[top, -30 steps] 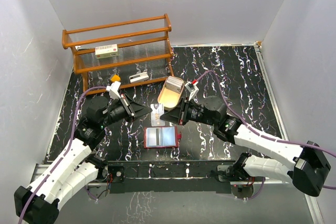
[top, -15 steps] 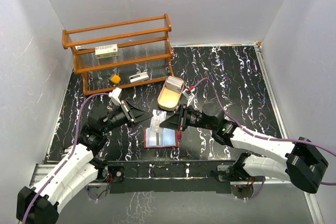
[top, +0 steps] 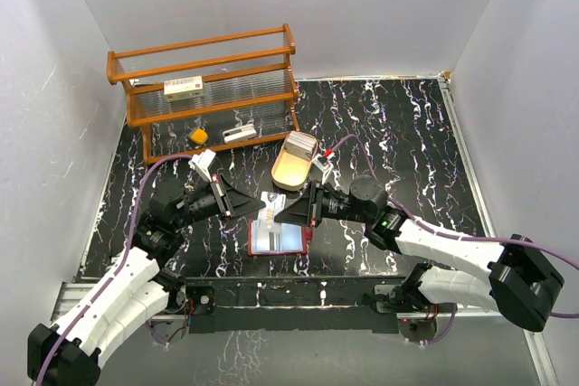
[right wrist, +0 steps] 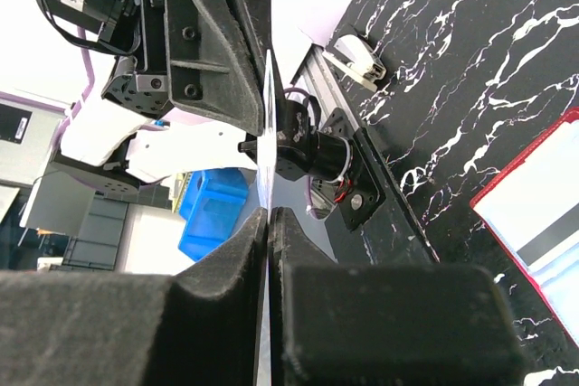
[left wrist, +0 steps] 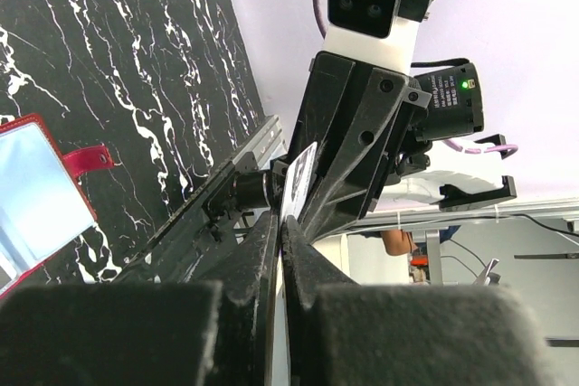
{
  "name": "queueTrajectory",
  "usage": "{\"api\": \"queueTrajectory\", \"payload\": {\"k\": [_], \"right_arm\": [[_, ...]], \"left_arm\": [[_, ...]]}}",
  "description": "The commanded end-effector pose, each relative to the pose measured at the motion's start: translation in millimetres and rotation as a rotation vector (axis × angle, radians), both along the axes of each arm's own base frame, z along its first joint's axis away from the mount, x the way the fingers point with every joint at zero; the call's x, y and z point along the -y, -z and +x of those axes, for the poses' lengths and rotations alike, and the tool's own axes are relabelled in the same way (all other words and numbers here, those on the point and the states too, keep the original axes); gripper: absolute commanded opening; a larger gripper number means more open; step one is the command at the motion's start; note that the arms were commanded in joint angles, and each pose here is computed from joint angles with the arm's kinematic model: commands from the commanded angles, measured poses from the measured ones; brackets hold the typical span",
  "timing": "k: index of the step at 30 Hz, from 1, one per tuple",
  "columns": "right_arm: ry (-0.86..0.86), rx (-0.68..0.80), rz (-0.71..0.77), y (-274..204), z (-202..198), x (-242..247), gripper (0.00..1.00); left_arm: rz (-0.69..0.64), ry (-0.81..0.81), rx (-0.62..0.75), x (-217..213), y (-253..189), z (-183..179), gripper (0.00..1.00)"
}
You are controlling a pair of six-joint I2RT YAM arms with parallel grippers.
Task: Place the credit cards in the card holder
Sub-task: Pick up the credit card from the storage box.
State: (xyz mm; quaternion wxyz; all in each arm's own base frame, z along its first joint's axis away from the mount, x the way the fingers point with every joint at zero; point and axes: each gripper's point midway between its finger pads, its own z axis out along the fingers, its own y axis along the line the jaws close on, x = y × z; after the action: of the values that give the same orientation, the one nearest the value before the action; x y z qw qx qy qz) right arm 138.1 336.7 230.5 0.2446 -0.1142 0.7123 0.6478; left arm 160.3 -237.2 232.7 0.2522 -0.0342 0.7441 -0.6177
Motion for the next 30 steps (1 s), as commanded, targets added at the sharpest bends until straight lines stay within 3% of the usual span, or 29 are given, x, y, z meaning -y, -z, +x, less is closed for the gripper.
{"api": "queueTrajectory", "payload": {"k": [1, 4, 12, 23, 30], "right_arm": [[0.0, 0.046, 0.031, -16, 2, -4, 0.07], [0.051, 0.045, -0.04, -6, 11, -1, 0.22], [0.247, 0.031, -0.24, 29, 38, 21, 0.46], [0.39, 0.064, -0.676, 107, 72, 57, 0.47], [0.369, 0.029, -0.802, 137, 78, 57, 0.45]], "left_arm": [[-0.008, 0.031, 0.044, 1, -13, -5, 0.0], [0.006, 0.012, 0.041, 0, -9, -3, 0.0], [0.131, -0.047, -0.013, -7, 22, 8, 0.0], [0.287, -0.16, -0.113, -20, 77, 28, 0.0], [0.263, -0.156, -0.175, -15, 104, 29, 0.0]]}}
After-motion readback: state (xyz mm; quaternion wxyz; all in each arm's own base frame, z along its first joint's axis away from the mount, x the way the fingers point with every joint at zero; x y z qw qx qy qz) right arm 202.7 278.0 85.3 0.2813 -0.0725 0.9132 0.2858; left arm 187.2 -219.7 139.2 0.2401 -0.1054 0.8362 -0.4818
